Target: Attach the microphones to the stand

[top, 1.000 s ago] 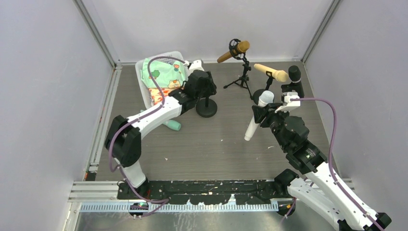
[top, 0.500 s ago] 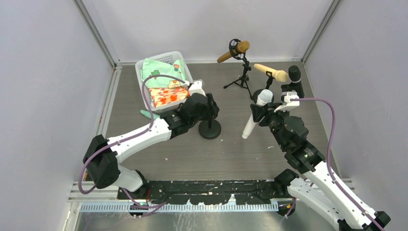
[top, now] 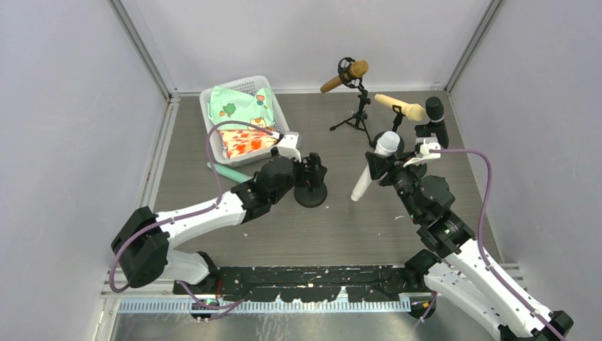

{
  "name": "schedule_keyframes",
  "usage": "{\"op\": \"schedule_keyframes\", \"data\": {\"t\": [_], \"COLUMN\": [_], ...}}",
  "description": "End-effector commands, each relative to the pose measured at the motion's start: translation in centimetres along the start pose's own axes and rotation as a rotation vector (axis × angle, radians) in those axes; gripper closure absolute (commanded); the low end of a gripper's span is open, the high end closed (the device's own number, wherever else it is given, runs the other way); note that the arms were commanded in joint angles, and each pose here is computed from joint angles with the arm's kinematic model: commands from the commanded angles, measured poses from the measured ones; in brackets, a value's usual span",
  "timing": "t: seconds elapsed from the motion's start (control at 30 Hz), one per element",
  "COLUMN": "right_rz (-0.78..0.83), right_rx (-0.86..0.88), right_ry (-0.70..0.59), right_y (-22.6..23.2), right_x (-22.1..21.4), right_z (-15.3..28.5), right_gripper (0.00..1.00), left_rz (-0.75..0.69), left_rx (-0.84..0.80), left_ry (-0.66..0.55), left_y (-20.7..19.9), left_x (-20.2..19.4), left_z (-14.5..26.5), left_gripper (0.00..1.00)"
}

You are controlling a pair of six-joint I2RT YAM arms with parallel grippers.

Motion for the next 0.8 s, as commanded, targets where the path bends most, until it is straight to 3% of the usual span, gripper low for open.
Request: {"op": "schedule_keyframes", "data": {"t": [0.0, 0.43, 0.6, 0.77], "right_rz": [-0.055, -0.188, -0.199, -0.221], "right_rx": [0.06, 0.122, 0.136, 0.135], "right_ry": [-0.144, -0.326, -0.326, -0.343], "right_y": [1.4, 2.1, 2.3, 2.2], "right_x": [3.6, 5.2, 5.2, 5.2], "right_z": [0.2, 0.0, -0.1, 0.1], "right_gripper": [0.99, 0.99, 0.99, 0.99], "left_rz": [-0.057, -0.278, -0.284, -0.276], "left_rx": [-0.091, -0.282, -0.303, -0.273], "left_ry": [-0.192, -0.389, -0.517, -0.504], "left_y": [-0.7, 0.4, 0.4, 0.4], "left_x": [3.2, -0.8, -0.9, -1.6], "left_z": [1.0, 0.6, -0.4, -2.5], "left_gripper": [0.01, 0.01, 0.09, 0.25]}}
Point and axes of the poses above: each gripper's point midway between its finger pads, its own z axis back along the fingers, its own y axis along the line the jaws close on, x = y × z, the point moved 4 cm from there along z, back along the fingers, and after that the axes turned 2 degrees about z, right-handed, at the moved point
